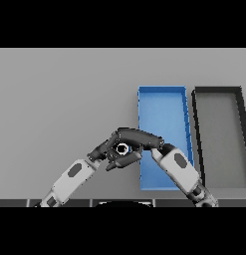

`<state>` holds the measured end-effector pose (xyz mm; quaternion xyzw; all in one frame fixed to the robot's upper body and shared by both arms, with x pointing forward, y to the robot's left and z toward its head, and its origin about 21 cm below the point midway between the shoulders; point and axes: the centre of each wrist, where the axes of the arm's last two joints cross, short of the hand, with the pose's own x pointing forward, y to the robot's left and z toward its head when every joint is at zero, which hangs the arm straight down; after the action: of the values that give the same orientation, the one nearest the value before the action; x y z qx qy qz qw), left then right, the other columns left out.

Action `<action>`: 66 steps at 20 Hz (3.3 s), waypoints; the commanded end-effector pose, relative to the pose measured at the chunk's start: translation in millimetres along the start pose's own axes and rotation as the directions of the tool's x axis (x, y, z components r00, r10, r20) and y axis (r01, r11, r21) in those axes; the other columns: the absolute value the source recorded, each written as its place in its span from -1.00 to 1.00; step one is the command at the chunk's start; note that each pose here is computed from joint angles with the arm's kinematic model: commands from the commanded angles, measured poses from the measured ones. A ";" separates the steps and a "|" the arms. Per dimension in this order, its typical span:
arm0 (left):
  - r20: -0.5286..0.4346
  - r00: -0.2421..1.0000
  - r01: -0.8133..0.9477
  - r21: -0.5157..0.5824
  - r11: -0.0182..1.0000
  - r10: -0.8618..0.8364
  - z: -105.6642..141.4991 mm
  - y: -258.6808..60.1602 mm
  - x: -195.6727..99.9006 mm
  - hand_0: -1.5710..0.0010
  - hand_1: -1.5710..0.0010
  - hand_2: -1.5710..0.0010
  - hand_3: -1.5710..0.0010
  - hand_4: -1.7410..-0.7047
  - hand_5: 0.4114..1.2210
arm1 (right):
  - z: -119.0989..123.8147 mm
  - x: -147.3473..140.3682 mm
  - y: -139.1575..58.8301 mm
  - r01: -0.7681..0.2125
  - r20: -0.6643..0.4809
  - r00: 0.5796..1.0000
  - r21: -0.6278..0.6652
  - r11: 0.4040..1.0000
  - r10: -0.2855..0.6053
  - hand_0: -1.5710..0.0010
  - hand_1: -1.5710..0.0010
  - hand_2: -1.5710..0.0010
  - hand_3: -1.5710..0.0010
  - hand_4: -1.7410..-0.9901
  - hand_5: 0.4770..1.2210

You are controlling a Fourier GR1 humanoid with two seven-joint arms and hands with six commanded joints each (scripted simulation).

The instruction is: Pick up the blue pipe and place it into the blue bin.

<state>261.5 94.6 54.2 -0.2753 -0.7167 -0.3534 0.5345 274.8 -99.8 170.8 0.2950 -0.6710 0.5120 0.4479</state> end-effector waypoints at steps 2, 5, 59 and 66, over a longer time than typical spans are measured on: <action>0.002 1.000 0.001 -0.007 1.000 -0.001 0.0 0.6 -1.3 -0.91 -0.73 -0.94 0.36 -0.99 0.99 | 0.8 1.4 -0.3 0.029 -0.008 1.000 0.006 1.000 -0.029 -0.94 -0.94 -0.94 -0.92 -0.29 0.81; -0.012 0.999 0.034 -0.053 0.998 -0.035 1.9 2.0 -1.8 -0.56 -0.28 -0.30 0.47 -0.41 1.00 | 2.6 2.5 3.1 0.041 0.016 0.999 0.008 0.999 -0.041 -0.97 -0.97 -0.97 -0.96 -0.30 0.90; -0.247 0.962 0.117 -0.011 0.993 -0.116 27.4 11.9 -3.9 1.00 1.00 1.00 1.00 0.76 -0.86 | 122.0 -46.4 -133.9 0.231 -0.150 0.793 -0.823 0.520 -0.590 -1.00 -1.00 -1.00 -1.00 -0.36 1.00; -0.250 0.962 0.112 -0.018 0.994 -0.113 24.7 8.6 -1.4 1.00 1.00 1.00 1.00 0.77 -0.84 | 143.2 -87.9 -91.5 0.121 -0.343 0.642 -0.838 0.532 -0.686 -1.00 -1.00 -1.00 0.12 -0.77 0.96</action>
<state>254.4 119.5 50.3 -0.1887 -0.6577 -0.4162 0.5989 347.4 -269.2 119.2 0.0466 -0.5255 0.1226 0.8406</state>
